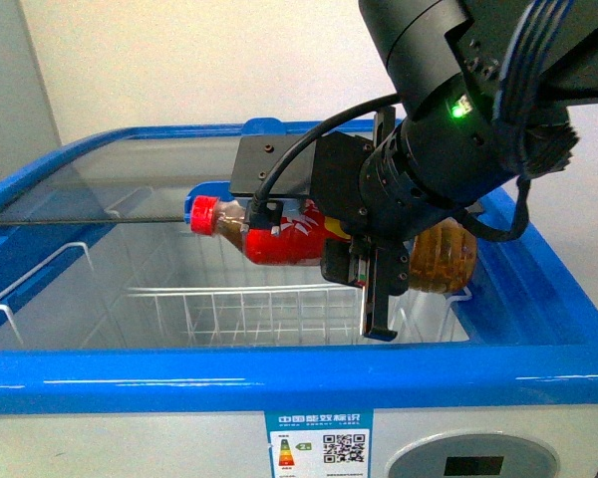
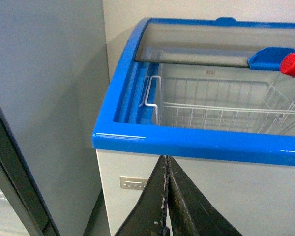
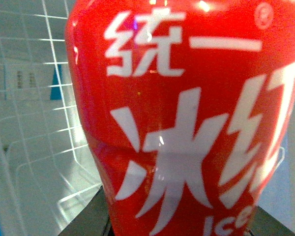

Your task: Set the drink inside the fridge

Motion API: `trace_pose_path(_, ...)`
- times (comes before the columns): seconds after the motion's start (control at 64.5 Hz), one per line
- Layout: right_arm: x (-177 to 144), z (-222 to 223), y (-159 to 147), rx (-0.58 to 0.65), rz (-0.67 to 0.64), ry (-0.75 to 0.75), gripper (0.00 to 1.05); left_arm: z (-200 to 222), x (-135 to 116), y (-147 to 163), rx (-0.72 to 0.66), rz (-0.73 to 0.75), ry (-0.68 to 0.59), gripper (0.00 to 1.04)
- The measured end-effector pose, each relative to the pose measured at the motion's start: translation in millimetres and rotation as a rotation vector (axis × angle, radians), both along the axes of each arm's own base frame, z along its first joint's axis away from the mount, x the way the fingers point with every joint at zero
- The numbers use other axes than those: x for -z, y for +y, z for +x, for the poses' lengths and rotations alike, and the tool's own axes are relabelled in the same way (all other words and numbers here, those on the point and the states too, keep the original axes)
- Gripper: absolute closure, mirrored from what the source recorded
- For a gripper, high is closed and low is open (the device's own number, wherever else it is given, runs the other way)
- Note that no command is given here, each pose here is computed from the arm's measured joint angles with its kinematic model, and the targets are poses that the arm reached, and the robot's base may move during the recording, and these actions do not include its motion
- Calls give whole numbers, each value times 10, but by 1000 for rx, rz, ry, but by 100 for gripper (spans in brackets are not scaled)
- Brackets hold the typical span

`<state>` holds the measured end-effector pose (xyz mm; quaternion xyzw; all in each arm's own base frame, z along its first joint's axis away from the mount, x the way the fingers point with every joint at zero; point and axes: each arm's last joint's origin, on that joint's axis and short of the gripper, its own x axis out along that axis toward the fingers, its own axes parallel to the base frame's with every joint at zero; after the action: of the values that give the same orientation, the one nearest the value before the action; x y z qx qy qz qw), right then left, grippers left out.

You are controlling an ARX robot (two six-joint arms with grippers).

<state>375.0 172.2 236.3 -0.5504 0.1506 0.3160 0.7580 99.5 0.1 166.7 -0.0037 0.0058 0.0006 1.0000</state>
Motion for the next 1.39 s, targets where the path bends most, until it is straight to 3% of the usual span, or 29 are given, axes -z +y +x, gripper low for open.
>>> trace_pose_path(0.527, 35, 693, -38, 164, -55, -230, 68, -23, -14, 0, 0, 0, -22, 102)
trace_pose_path(0.697, 2, 686, -37, 169, -20, -171, 68, -23, -14, 0, 0, 0, -21, 102)
trace_pose_path(0.914, 143, 432, 116, 51, -24, 35, 68, -23, -14, 0, 0, 0, -21, 102)
trace_pose_path(1.224, 115, 475, 216, 63, -28, -91, 68, -23, -14, 0, 0, 0, -21, 102)
trace_pose_path(1.394, 478, 649, 176, 110, -62, -85, 68, -23, -14, 0, 0, 0, -21, 102)
